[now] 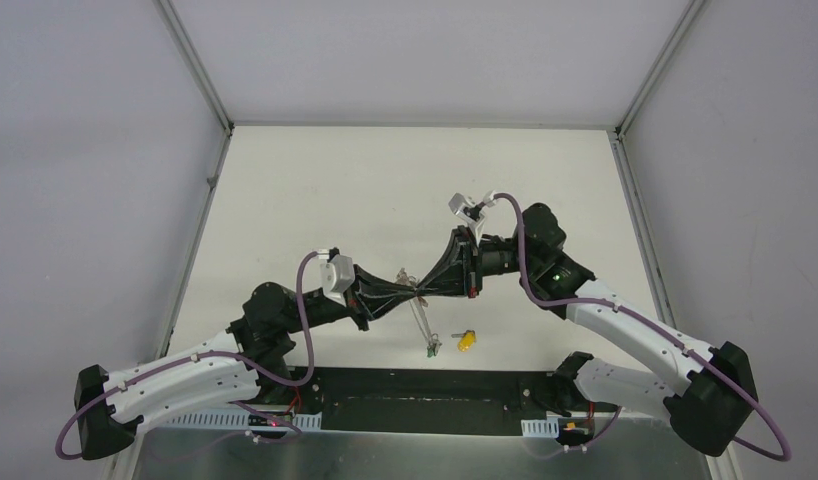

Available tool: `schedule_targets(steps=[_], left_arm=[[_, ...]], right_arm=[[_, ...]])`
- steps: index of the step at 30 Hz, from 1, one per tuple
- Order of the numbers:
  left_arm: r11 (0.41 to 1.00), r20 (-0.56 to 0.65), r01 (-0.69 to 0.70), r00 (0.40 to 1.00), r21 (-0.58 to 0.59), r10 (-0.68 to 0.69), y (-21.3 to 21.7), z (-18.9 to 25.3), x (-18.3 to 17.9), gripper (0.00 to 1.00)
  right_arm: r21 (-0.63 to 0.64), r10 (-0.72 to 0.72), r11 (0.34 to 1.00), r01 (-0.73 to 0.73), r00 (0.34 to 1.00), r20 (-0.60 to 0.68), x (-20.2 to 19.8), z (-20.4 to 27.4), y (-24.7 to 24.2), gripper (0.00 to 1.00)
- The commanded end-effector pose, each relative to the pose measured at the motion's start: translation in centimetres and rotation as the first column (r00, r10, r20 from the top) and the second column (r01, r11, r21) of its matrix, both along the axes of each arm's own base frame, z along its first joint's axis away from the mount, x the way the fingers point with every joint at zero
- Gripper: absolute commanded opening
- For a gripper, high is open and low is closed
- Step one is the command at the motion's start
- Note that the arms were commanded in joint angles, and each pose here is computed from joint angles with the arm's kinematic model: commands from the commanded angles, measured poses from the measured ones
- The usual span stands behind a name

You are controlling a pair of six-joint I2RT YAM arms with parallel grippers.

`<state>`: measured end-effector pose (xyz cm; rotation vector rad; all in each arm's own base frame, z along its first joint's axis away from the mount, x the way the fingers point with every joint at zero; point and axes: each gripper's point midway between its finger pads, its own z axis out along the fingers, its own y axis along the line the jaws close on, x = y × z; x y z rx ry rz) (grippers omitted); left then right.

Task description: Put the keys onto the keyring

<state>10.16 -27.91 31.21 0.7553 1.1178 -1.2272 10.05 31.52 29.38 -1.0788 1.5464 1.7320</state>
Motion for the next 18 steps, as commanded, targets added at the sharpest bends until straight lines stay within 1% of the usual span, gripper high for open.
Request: schedule_targets(steps=[1,2,5,8,9,11,14,16,18], left_arm=[[0.997,0.054,-0.001,0.999,-0.074,0.005,0.6,2.9,-0.4,0.00],[0.998,0.046,-0.004,0.999,-0.060,0.007,0.6,2.7,-0.3,0.04],[1.000,0.024,-0.018,1.000,0.008,0.018,0.6,1.9,-0.1,0.28],[0.995,0.002,-0.040,0.999,0.094,0.040,0.6,1.1,0.3,0.43],[0.991,0.000,-0.044,0.999,0.128,0.044,0.5,0.8,0.5,0.46],[0.977,-0.003,-0.040,0.999,0.211,0.042,0.3,0.1,0.6,0.49],[0.942,-0.023,-0.019,0.999,0.336,0.028,-0.4,-0.9,0.8,0.50],[0.919,-0.019,-0.001,1.000,0.394,0.009,-1.1,-1.5,1.1,0.50],[0.907,-0.021,0.022,1.000,0.420,-0.014,-1.8,-1.8,1.1,0.49]], right_arm=[[0.012,0.005,1.000,-0.006,0.999,0.048,0.0,0.8,0.1,0.00],[-0.003,0.001,1.000,-0.001,0.998,0.062,0.1,0.8,0.0,0.00],[-0.090,-0.009,0.996,0.016,0.997,0.077,0.3,-0.1,-0.4,0.00],[-0.218,0.005,0.976,0.010,0.998,0.066,0.3,-1.4,-1.2,0.00],[-0.263,0.010,0.965,0.006,0.998,0.058,0.2,-1.9,-1.5,0.00],[-0.342,0.015,0.940,0.002,0.999,0.048,0.2,-2.5,-2.1,0.00],[-0.442,0.021,0.897,0.001,0.999,0.045,0.3,-3.4,-3.1,0.00],[-0.492,0.028,0.871,-0.001,0.999,0.047,0.3,-3.5,-3.8,0.00],[-0.528,0.033,0.849,-0.003,0.998,0.047,0.3,-3.7,-4.2,0.00]])
